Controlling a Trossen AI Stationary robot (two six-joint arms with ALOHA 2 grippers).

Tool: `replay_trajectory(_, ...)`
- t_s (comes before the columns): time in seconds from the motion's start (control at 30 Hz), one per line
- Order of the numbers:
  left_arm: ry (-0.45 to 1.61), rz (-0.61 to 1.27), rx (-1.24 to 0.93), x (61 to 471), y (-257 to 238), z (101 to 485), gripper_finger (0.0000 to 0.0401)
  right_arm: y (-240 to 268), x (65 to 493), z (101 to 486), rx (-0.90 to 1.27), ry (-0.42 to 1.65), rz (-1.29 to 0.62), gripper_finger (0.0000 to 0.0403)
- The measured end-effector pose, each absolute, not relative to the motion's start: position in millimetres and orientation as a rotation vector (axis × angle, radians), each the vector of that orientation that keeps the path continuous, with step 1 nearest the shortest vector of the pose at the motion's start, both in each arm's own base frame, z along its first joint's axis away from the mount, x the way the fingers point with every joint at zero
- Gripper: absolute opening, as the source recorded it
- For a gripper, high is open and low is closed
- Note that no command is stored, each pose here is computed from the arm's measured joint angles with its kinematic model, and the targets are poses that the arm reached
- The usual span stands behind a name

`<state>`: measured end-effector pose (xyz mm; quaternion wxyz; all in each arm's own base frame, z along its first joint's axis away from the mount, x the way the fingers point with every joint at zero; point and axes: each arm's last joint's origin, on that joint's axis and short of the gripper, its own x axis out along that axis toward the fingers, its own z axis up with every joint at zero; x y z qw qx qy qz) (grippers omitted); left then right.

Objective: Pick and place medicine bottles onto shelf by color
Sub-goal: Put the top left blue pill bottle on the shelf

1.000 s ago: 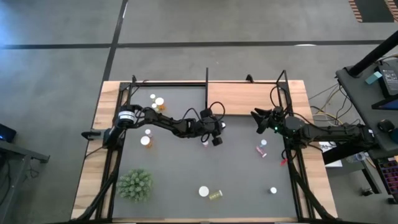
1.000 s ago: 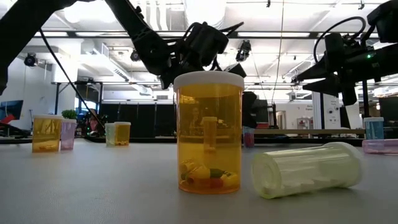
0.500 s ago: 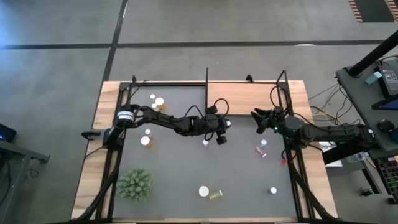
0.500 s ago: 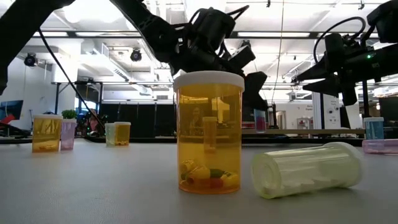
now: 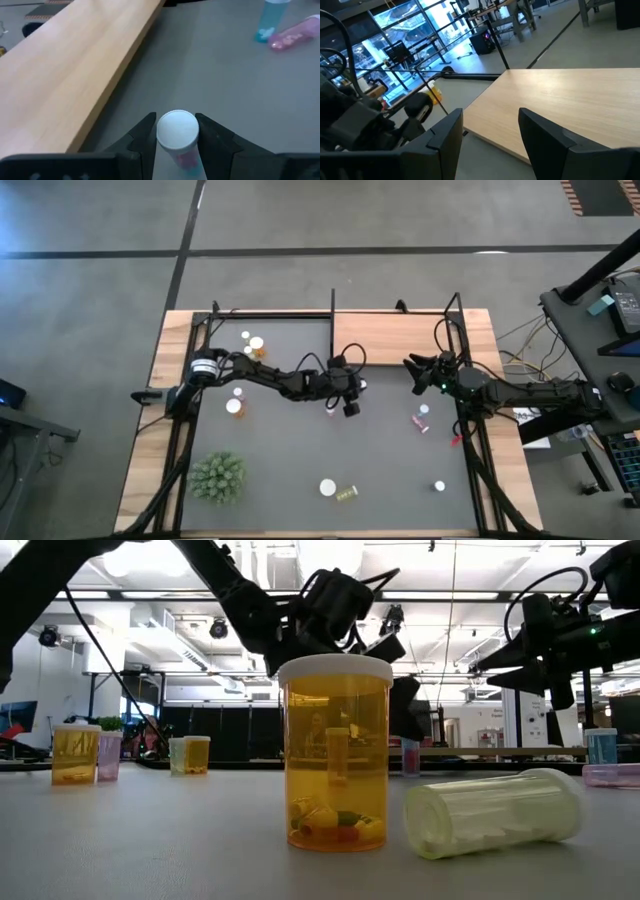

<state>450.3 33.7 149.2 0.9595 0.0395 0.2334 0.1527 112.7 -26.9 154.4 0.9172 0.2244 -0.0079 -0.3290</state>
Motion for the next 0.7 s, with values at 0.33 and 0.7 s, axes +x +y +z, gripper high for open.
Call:
replay_trajectory(0.33, 0.483, 0.309, 0.080, 443.9, 32.9, 140.6, 0.0103, -26.9, 112.7, 154.4, 0.461, -0.015, -0.677, 0.0183)
replay_trajectory(0.7, 0.467, 0.314, 0.079, 443.6, 33.0, 140.6, 0.0103, -26.9, 112.7, 154.3, 0.461, -0.015, -0.677, 0.0183)
